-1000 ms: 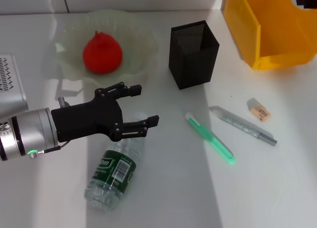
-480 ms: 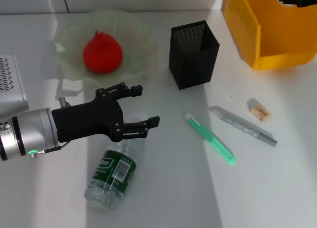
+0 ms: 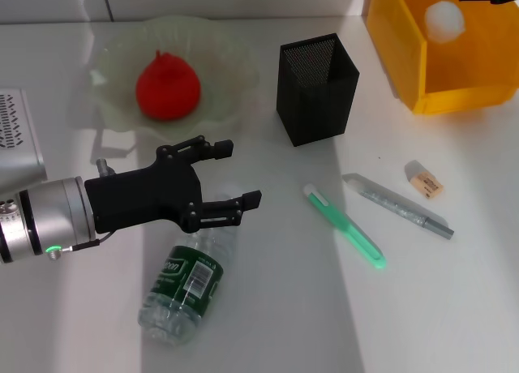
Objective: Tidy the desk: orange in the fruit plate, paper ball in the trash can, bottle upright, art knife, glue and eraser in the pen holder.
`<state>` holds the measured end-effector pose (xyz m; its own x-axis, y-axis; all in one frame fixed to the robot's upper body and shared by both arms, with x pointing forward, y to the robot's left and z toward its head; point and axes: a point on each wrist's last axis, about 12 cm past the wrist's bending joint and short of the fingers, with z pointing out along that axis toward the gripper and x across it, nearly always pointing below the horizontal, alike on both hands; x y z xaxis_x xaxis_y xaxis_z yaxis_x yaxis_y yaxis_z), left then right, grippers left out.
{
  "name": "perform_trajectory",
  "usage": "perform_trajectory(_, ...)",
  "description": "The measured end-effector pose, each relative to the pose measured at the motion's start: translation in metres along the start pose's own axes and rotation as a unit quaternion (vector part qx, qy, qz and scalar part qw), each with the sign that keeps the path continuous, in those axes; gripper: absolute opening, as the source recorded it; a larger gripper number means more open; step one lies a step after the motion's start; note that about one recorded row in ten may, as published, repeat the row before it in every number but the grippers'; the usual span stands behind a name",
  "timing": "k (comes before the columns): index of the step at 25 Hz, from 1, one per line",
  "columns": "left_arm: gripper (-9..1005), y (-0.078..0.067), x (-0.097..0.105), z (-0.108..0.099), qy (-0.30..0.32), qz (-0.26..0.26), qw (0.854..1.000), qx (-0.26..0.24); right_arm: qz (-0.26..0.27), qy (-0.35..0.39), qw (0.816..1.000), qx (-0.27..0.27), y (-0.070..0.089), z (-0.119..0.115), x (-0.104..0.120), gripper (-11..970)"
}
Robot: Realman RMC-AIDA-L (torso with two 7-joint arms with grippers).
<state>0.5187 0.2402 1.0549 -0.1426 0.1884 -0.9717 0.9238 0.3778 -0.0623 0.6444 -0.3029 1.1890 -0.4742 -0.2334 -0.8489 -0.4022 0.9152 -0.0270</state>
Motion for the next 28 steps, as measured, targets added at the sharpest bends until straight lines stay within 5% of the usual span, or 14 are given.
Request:
perform_trajectory(3,875,0.0,0.0,0.0,-0.001,0.0,1.0,0.001,-0.004,-0.001,1.0,-0.006,0.001,-0.008,-0.001,817)
perform_trajectory(8,874,-0.001,-0.001,-0.003,-0.009,-0.004,1.0,0.002,0.007,-0.054,0.998,-0.014,0.005,-0.036,-0.002,817)
perform_trajectory(12,874,-0.005,-0.011,-0.01,-0.048,-0.022,0.998,0.026,-0.005,-0.121,0.987,-0.109,0.021,-0.067,0.011,817)
perform_trajectory(13,874,-0.007,-0.018,-0.014,-0.069,-0.024,0.997,0.04,-0.023,-0.137,0.978,-0.155,0.028,-0.076,0.024,818)
perform_trajectory(20,875,-0.004,-0.031,-0.028,-0.099,-0.066,0.992,0.049,-0.067,-0.112,0.963,-0.237,0.039,-0.083,0.078,818)
perform_trajectory(24,875,0.005,-0.049,-0.035,-0.04,-0.115,0.992,0.038,-0.07,-0.099,0.949,-0.292,0.046,-0.081,0.124,818)
perform_trajectory(28,875,0.006,-0.061,-0.036,-0.011,-0.121,0.992,0.032,-0.067,-0.098,0.942,-0.314,0.05,-0.078,0.146,817)
